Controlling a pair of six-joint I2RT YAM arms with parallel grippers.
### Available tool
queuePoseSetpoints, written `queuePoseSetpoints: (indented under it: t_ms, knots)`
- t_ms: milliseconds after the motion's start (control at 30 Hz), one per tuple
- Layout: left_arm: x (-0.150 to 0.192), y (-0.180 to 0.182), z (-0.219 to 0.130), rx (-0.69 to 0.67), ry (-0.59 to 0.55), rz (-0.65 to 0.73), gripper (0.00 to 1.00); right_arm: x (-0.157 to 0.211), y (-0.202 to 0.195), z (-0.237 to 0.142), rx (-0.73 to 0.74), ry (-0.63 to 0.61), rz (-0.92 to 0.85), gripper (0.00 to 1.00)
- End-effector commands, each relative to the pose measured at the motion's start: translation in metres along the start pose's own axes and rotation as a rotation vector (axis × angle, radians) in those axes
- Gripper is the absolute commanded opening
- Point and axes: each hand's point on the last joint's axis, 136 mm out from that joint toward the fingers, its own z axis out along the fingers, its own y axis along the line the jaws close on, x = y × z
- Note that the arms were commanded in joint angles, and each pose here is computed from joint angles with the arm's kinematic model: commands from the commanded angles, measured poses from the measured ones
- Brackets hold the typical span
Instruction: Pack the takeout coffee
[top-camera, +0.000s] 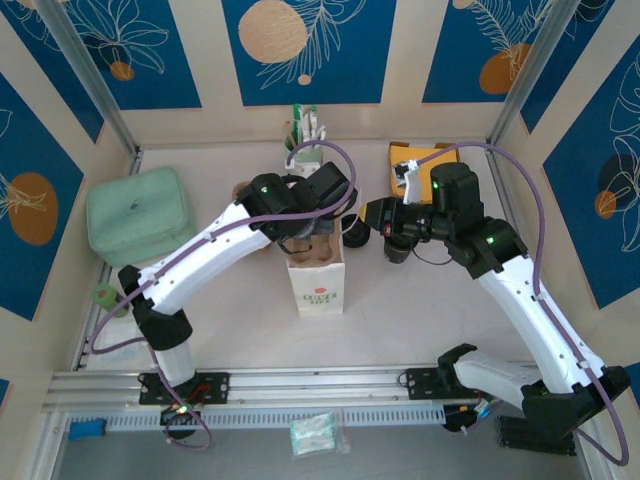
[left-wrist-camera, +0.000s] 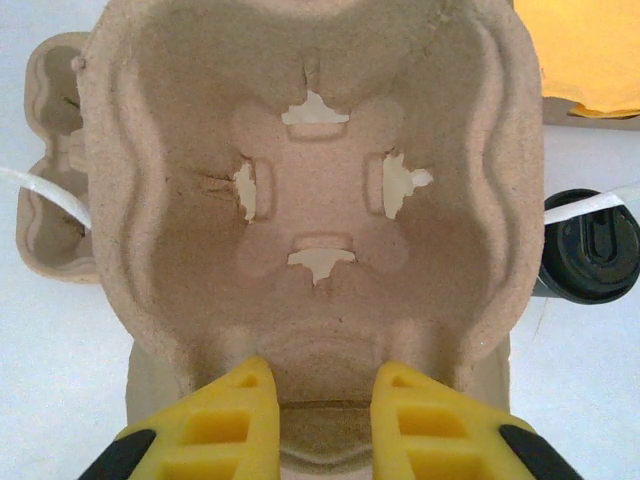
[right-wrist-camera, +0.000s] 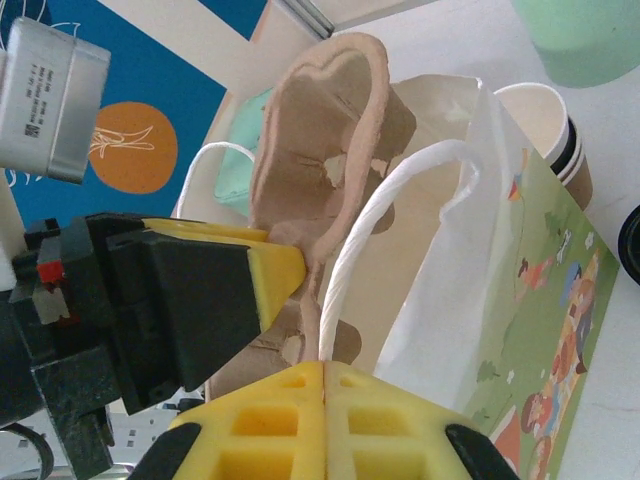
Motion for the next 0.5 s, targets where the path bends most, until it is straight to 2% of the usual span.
queuePoseSetpoints:
  t_ms: [0,467]
  knots:
    - [0.013,0.003,0.006,-0.035,0.042,0.005,0.16,0.003,0.005,-0.003,-0.032,-0.001,0.001,0.07]
    - [0.026,-0.004,0.021,-0.031,0.08,0.001,0.14,0.004,0.004,-0.001,-0.038,0.001,0.007,0.07]
